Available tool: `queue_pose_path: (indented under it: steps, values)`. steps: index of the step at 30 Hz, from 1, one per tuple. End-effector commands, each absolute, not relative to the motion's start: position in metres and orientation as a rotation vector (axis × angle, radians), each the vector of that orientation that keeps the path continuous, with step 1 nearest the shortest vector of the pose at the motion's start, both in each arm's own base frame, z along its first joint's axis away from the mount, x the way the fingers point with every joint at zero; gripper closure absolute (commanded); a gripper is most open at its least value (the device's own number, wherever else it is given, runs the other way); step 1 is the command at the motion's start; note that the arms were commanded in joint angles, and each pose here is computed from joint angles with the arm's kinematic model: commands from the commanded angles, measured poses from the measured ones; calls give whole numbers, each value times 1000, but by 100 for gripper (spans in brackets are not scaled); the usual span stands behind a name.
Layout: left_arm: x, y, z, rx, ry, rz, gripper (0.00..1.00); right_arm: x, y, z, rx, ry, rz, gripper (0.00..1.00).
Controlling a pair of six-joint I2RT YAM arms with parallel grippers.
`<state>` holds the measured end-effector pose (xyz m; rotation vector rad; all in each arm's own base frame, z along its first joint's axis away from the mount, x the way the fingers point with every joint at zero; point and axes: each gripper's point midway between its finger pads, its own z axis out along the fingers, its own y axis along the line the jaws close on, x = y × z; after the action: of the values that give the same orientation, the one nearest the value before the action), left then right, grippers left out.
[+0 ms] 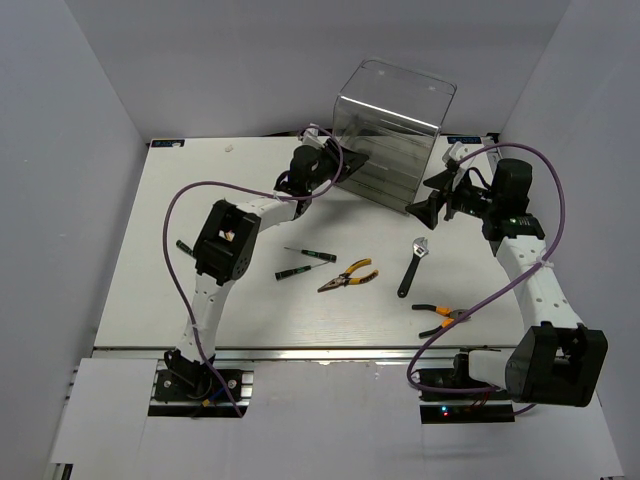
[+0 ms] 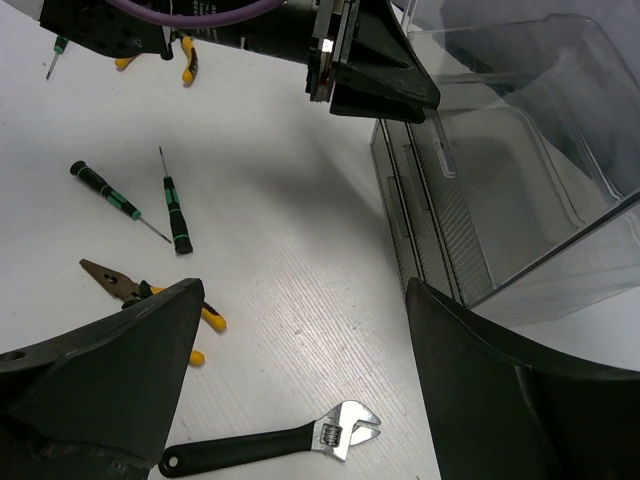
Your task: Sort the tools into containers
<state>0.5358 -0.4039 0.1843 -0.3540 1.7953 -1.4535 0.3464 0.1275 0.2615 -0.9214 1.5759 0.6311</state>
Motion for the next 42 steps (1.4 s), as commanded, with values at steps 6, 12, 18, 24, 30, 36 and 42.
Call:
queue_pose_path:
  steps: [6,12,18,24,30,36,42]
  values:
    - [540,-412,210,-352,1718,-1544,65,349,125,271,-920,1537,602,12]
    - [539,-412,221,-345,1673,-1592,90,349,125,270,-921,1540,602,12]
    - [522,-402,248,-306,1616,-1628,100,345,127,270,-1037,1471,555,11]
    - [502,-389,277,-252,1566,-1625,100,346,130,273,-1230,1325,411,11]
    - [481,-376,299,-216,1519,-1631,100,345,150,272,-1422,1198,270,11]
    - [463,-366,329,-160,1457,-1617,100,336,171,277,-1558,1030,170,13]
    - [451,-359,353,-118,1402,-1602,100,318,184,285,-1636,867,78,15]
